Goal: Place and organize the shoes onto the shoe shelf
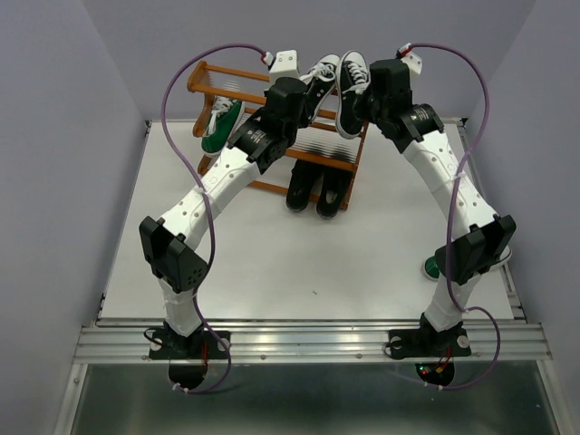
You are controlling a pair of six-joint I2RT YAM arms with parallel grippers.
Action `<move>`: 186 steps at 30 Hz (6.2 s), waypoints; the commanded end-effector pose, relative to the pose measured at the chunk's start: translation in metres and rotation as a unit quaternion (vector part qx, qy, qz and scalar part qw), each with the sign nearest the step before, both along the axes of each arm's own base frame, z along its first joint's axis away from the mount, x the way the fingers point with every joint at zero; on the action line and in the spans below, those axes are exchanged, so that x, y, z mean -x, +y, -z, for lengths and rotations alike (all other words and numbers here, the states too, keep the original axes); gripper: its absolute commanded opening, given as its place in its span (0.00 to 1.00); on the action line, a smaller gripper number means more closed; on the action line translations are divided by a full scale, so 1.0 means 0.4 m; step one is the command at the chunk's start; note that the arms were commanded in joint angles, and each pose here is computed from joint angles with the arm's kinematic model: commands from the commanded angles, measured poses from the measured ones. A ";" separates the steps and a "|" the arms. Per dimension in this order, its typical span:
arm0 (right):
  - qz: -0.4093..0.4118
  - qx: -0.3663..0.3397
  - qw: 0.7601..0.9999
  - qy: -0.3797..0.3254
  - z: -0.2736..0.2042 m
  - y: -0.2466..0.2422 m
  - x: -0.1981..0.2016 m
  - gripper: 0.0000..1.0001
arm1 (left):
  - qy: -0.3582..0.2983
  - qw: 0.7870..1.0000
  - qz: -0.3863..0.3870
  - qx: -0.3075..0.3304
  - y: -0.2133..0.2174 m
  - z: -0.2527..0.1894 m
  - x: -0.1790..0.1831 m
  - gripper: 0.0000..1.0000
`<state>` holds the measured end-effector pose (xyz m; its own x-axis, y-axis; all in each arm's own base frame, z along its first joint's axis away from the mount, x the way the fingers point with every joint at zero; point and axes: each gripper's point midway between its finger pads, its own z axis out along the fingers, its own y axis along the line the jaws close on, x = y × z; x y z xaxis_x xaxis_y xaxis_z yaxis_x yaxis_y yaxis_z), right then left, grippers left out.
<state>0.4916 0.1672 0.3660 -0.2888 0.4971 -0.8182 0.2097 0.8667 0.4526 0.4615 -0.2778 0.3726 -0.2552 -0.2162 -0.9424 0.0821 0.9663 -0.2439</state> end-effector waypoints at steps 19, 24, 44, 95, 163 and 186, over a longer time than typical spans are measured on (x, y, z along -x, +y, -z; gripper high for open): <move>0.087 -0.041 0.991 -0.090 -0.126 -0.100 0.051 0.01 | -0.081 0.993 -0.063 0.066 0.103 -0.183 0.023 0.00; 0.066 -0.045 0.993 -0.083 -0.113 -0.070 0.028 0.01 | -0.080 0.993 -0.054 0.070 0.095 -0.184 0.026 0.00; -0.013 -0.068 0.994 -0.079 -0.119 0.018 -0.003 0.57 | -0.054 0.995 0.010 0.089 0.040 -0.150 0.053 0.00; 0.335 0.011 0.898 0.285 0.522 -0.491 0.704 1.00 | -0.029 0.998 0.020 0.052 0.247 -0.113 0.326 0.89; -0.069 0.032 0.965 0.250 0.538 0.075 0.637 0.84 | 0.062 0.995 0.071 0.008 0.200 0.097 0.365 0.78; 0.196 0.074 0.966 0.155 0.326 -0.424 0.509 0.96 | 0.209 0.892 0.383 -0.116 -0.298 0.530 0.641 0.71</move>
<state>0.2884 0.0116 0.2171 -0.3789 0.5360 -0.7544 0.6337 0.7443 0.2106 0.1978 -0.3700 0.1359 -0.6509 0.3520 -0.6726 0.6233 0.7536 -0.2088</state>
